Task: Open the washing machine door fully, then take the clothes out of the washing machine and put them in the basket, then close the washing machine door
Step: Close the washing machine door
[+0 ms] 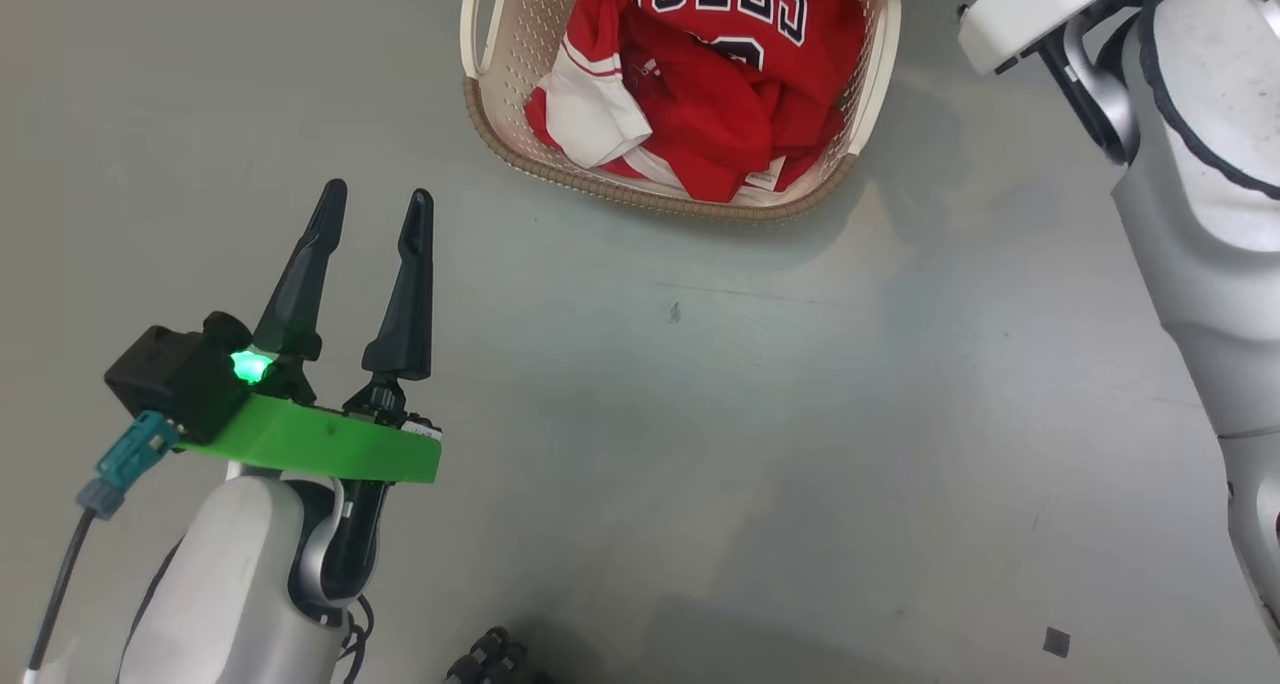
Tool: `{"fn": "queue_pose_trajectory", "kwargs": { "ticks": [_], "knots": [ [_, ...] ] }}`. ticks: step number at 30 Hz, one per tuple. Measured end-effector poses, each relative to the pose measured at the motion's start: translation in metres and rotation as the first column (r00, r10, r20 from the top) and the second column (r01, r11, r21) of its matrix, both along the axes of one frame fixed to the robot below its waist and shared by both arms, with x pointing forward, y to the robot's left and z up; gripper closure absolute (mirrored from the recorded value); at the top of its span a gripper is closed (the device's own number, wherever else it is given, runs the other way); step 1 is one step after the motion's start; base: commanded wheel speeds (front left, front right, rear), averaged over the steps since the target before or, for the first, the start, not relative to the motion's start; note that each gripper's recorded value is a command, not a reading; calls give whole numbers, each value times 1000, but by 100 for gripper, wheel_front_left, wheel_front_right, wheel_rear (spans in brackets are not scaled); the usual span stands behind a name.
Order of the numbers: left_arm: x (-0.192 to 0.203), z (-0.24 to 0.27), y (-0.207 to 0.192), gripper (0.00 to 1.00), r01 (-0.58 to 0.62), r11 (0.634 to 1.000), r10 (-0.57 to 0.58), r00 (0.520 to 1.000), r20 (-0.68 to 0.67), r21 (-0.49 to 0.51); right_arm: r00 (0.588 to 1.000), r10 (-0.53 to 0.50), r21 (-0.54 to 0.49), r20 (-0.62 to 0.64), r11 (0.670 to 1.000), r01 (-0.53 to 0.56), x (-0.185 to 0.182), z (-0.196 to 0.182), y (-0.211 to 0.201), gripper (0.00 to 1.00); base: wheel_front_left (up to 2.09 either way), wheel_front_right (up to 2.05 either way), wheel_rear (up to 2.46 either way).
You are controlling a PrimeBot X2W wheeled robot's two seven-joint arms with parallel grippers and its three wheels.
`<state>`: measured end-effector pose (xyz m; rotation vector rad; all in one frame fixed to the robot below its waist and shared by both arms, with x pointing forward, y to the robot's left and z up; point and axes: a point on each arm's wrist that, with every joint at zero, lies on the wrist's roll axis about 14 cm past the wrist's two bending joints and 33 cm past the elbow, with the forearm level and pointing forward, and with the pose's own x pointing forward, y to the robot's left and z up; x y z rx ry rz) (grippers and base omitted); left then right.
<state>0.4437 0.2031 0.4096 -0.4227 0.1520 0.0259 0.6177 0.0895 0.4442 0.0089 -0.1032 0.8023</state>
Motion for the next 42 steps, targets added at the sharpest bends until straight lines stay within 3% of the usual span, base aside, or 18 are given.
{"fn": "queue_pose_trajectory", "kwargs": {
  "ticks": [13,20,35,42],
  "knots": [
    [5,-18,4,0,-17,1000,17,999,-44,-1,999,-34,-42,9,999,34,38,-21,-4,100,0,0,0],
    [3,-23,5,0,-20,1000,20,998,-59,0,996,-80,-20,39,996,81,51,-10,-5,100,0,0,0],
    [5,-18,5,0,-25,1000,24,999,-48,-1,995,-90,-26,38,996,91,51,-9,-5,100,0,0,0],
    [5,-4,7,0,-30,1000,30,999,-16,-1,991,-129,-61,-34,990,127,35,-28,-20,100,0,0,0]
  ]
}}
